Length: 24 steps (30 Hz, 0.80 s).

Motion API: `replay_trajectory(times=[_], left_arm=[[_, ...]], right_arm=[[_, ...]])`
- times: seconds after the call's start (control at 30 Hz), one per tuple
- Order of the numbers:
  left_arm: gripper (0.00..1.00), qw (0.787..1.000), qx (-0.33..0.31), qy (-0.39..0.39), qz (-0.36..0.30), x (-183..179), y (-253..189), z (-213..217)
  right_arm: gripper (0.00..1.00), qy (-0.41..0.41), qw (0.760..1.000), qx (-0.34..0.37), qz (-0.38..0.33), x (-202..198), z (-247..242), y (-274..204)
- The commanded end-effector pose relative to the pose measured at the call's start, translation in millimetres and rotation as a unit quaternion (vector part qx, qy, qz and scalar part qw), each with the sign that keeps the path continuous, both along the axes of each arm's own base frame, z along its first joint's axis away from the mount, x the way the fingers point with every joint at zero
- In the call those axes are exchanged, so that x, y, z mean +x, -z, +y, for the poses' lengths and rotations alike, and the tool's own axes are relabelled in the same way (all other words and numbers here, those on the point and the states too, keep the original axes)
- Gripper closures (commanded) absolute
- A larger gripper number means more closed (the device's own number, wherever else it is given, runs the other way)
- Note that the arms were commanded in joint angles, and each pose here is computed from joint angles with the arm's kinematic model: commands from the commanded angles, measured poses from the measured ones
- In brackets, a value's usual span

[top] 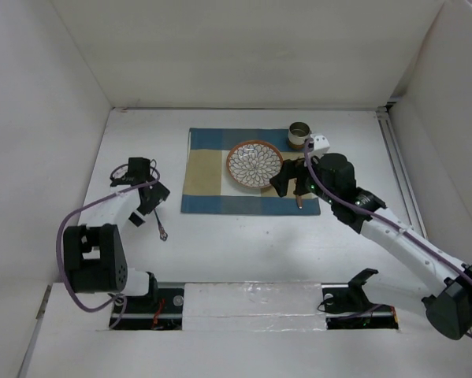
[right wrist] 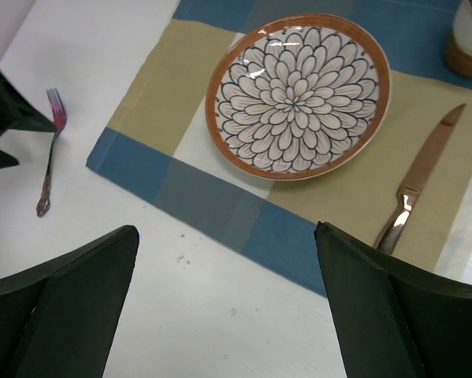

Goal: Set the dinner table for one person

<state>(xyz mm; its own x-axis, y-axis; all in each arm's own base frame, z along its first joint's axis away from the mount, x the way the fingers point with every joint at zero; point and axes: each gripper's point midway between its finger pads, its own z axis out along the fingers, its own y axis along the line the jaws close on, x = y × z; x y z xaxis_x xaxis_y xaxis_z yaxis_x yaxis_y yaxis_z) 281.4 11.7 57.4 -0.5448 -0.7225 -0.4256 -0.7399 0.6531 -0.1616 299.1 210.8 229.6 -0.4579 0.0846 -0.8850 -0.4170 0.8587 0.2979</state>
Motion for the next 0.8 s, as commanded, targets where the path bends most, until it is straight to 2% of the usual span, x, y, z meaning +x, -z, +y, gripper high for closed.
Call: replay_trajectory(times=[0.0,0.07,0.17,0.4,0.53,0.63,0.7,0.73,0.77], left_arm=[[0.03,1.000,-0.012,-0.020,0.020,-2.0,21.5,-1.4],[0.08,0.999,-0.012,-0.020,0.033,-6.2,30.5,-1.4],[0.11,0.998,0.002,-0.025,0.063,-18.8,43.7,3.6],[0.41,0.993,0.009,-0.026,0.113,-36.5,65.4,3.4],[0.56,0.986,0.006,-0.025,0.166,-45.6,82.8,1.7],[0.58,0.982,0.002,-0.019,0.190,-52.4,93.0,-2.3],[0.63,0.980,0.002,-0.019,0.196,-54.3,95.6,-2.3],[0.67,0.982,0.002,-0.019,0.190,-51.2,95.8,-2.4],[0.80,0.983,0.002,-0.019,0.185,-48.9,96.0,-2.4]], right_arm=[[0.00,-0.042,0.998,0.030,-0.043,-1.0,18.2,-19.3],[0.00,-0.043,0.997,0.029,-0.049,0.0,18.5,-21.2],[0.00,-0.040,0.998,0.022,-0.054,-0.3,15.4,-19.8],[0.00,-0.040,0.997,0.028,-0.063,-4.9,12.3,-24.2],[0.00,-0.024,0.996,0.033,-0.080,-7.0,4.1,-34.4],[0.00,-0.020,0.996,0.033,-0.080,-8.7,-1.0,-31.5],[0.00,-0.020,0.996,0.033,-0.080,-8.7,-1.1,-31.5],[0.00,-0.020,0.996,0.033,-0.080,-8.7,-1.1,-31.5],[0.00,-0.020,0.996,0.033,-0.080,-8.7,-1.1,-31.5]])
